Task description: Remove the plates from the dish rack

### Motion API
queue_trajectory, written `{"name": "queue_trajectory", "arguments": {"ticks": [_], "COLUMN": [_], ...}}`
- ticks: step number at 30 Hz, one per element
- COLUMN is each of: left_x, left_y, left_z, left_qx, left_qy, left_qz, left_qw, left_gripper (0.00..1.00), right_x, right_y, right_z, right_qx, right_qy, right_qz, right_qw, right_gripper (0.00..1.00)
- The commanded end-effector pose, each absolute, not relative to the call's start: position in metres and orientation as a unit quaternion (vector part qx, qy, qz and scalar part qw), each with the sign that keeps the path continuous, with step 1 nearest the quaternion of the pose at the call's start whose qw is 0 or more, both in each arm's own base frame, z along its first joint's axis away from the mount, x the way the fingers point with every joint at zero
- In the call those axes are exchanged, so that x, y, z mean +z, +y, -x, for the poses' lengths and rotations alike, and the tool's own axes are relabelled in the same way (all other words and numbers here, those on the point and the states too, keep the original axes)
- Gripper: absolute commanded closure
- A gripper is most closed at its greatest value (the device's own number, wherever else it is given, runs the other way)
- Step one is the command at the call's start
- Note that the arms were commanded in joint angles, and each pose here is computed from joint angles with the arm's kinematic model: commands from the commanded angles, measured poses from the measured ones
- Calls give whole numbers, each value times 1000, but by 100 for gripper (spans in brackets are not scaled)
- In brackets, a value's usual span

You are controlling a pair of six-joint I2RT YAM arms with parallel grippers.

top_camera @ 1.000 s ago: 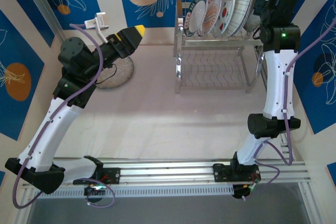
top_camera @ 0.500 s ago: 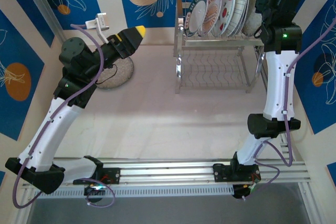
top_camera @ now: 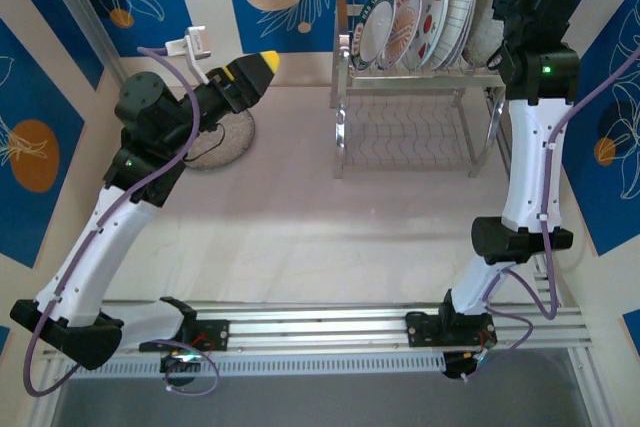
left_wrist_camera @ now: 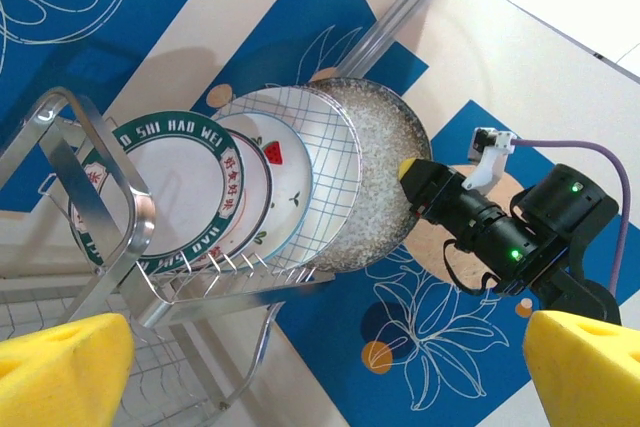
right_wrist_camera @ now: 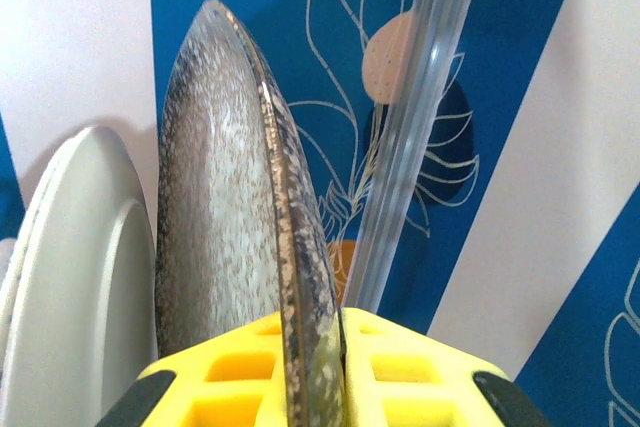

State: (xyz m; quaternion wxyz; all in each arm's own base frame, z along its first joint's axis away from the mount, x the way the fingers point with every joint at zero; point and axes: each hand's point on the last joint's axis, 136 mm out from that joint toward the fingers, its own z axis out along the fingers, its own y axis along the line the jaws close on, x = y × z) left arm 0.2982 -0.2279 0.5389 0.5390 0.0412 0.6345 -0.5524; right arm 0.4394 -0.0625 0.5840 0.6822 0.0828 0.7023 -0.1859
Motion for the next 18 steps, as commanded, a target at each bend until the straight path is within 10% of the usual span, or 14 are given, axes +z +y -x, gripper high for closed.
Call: {"name": "queue_trajectory", "arguments": {"ticks": [1, 18], "left_x": [550, 551], "left_y": [-229, -232], "left_z": [-291, -288], "left_qx": [-564, -569], "left_qy": [616, 615], "left_qz": [-45, -48], "left_qw": [547, 544], "left_gripper": [0, 0], "right_x": [708, 715], "right_y": [-81, -96], "right_z": [-343, -317], "right_qx": [-201, -211], "right_qy": [532, 523], "right_qz": [-150, -164], "right_qw": [808, 809], "right_gripper": [100, 100]}}
